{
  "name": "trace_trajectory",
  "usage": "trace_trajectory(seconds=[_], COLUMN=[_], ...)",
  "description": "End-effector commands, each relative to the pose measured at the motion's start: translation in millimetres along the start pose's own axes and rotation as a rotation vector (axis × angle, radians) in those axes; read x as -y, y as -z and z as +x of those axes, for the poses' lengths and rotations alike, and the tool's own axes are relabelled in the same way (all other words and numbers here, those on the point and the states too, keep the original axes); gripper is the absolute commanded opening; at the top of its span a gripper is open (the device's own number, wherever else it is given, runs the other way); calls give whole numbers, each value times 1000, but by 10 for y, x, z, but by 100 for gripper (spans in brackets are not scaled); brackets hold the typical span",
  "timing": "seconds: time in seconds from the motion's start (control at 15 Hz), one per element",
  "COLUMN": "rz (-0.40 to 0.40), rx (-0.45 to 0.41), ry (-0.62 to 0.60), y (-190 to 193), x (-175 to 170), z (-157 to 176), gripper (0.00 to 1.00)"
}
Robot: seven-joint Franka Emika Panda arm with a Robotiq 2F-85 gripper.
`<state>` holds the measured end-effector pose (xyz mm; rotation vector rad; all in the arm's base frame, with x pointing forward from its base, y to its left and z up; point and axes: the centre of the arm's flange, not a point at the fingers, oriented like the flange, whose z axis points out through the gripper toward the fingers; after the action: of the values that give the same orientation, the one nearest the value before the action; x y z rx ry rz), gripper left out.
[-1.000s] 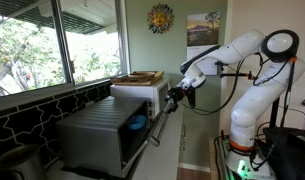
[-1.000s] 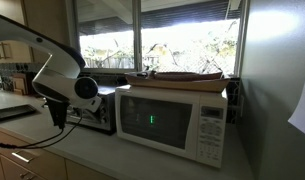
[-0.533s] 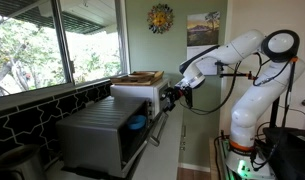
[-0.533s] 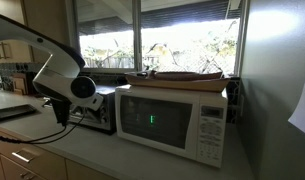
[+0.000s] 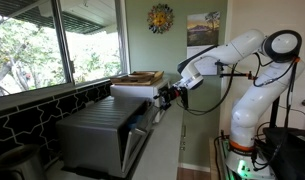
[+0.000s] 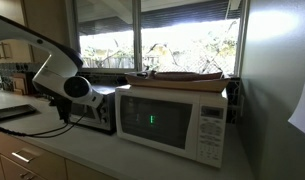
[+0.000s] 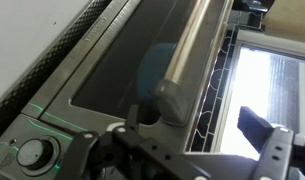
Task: Open the toaster oven and put the blue bowl in the oven then close the oven door
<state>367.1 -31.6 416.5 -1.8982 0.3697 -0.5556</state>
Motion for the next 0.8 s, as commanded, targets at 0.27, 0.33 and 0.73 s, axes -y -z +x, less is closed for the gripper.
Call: trace_trajectory(seconds=[0.27,0.33,0.73], rz=[-116,-140,-269], rx=[-33,-24,50], ry=[65,68,157], y=[63,104,444], x=[20,42,382], z=[-364,-384,-535], gripper=[100,100,100])
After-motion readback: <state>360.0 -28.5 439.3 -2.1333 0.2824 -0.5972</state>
